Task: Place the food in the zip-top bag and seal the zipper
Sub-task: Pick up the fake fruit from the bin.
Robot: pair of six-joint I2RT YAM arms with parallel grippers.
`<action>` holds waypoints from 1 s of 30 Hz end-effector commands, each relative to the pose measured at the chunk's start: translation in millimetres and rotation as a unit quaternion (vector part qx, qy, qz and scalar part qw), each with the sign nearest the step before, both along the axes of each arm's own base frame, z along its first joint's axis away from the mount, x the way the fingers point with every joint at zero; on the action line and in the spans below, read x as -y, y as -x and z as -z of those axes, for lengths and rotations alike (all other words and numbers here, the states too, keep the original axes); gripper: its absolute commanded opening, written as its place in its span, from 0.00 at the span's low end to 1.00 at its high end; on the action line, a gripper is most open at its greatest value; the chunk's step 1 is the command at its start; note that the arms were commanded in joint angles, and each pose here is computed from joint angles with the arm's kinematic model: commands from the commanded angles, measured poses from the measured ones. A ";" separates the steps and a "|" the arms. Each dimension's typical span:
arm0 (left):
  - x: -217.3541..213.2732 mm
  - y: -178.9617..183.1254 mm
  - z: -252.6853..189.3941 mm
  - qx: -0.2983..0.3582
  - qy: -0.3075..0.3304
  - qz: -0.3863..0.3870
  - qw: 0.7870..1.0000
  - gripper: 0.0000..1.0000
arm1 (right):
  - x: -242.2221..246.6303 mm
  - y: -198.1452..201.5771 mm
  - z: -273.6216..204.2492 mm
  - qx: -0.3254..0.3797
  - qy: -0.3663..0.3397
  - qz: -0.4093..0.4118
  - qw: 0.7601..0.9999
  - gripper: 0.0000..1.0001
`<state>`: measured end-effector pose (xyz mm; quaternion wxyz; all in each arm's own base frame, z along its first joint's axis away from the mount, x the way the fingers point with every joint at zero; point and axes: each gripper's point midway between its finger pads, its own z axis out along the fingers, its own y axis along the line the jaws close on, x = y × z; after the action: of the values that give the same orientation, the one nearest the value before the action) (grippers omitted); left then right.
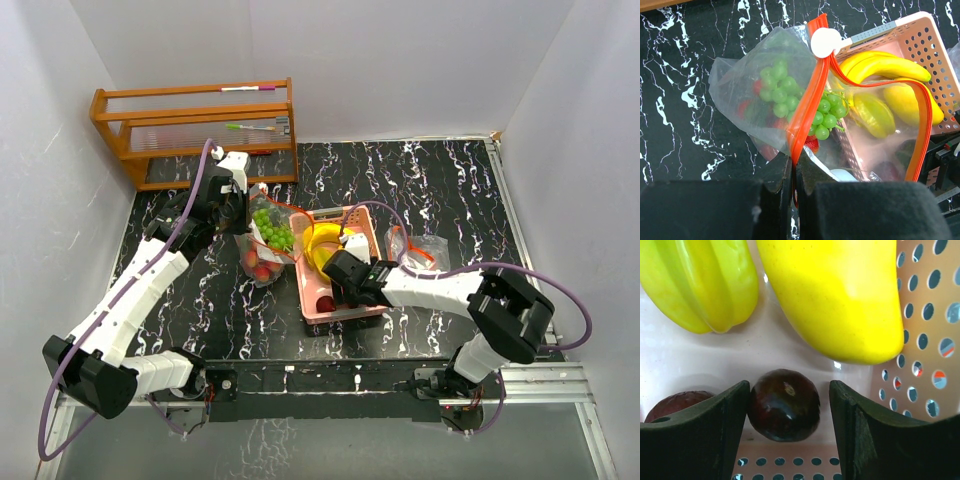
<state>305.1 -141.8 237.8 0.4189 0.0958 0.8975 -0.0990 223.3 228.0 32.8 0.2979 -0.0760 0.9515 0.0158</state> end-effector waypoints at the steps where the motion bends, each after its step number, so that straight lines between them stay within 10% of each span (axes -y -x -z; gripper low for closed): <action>1: 1.0 -0.7 -17.2 0.018 0.008 0.003 1.000 0.00 | -21.5 -15.0 -4.5 0.038 -0.043 -0.008 0.998 0.64; 10: 0.8 -0.7 -16.9 0.019 0.008 0.003 1.000 0.00 | -23.2 -14.9 -8.5 0.039 -0.048 -0.011 0.998 0.37; 18: -0.4 -1.3 -19.1 0.021 0.006 0.000 1.000 0.00 | -40.3 -20.3 -97.2 0.095 -0.134 -0.036 0.986 0.35; 30: 2.8 -0.2 -12.9 0.014 0.011 0.005 1.000 0.00 | -113.9 -27.8 -278.2 0.244 -0.331 -0.186 0.892 0.34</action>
<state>305.1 -141.8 237.8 0.4190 0.0958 0.8975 -0.0991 248.8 305.2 237.7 0.4647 -0.1080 0.8343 0.2762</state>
